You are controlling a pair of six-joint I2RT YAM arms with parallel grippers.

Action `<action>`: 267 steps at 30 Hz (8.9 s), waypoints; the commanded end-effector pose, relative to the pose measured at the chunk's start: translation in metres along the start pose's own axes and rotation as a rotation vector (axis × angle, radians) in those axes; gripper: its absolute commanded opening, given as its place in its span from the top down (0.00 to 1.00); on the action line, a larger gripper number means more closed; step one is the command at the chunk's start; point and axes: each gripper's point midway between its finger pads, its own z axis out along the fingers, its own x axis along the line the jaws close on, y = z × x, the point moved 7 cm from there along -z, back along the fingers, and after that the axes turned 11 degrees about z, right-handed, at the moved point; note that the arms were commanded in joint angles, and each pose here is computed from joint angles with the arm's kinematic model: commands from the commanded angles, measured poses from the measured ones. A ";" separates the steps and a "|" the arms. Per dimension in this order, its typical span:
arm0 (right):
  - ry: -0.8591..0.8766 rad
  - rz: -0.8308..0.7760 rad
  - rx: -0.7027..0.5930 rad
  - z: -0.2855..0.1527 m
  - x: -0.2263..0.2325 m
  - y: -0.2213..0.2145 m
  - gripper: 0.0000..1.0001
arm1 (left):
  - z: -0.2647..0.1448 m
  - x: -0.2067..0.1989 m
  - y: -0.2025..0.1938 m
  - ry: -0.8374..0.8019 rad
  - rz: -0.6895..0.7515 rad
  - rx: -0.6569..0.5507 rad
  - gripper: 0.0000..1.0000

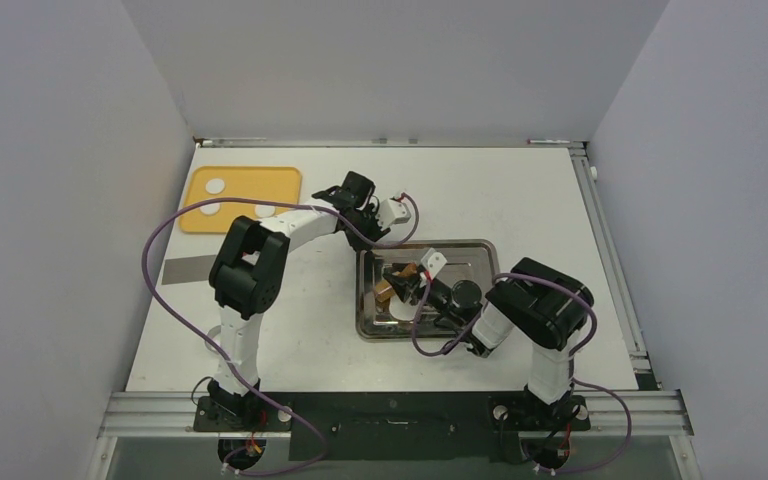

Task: Roll out the dumpling wrappers from the dough
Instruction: Flatten out the dough on the work surface.

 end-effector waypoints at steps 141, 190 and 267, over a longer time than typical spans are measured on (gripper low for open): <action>-0.607 -0.141 0.573 -0.097 0.044 -0.107 0.92 | 0.016 -0.033 -0.029 -0.112 0.000 0.183 1.00; -0.739 -0.111 0.697 -0.094 0.026 -0.129 0.92 | 0.019 -0.035 -0.030 -0.118 0.006 0.200 1.00; 0.037 -0.141 -0.155 -0.020 0.068 0.127 0.92 | -0.178 -0.071 0.073 -0.335 0.680 -0.401 0.28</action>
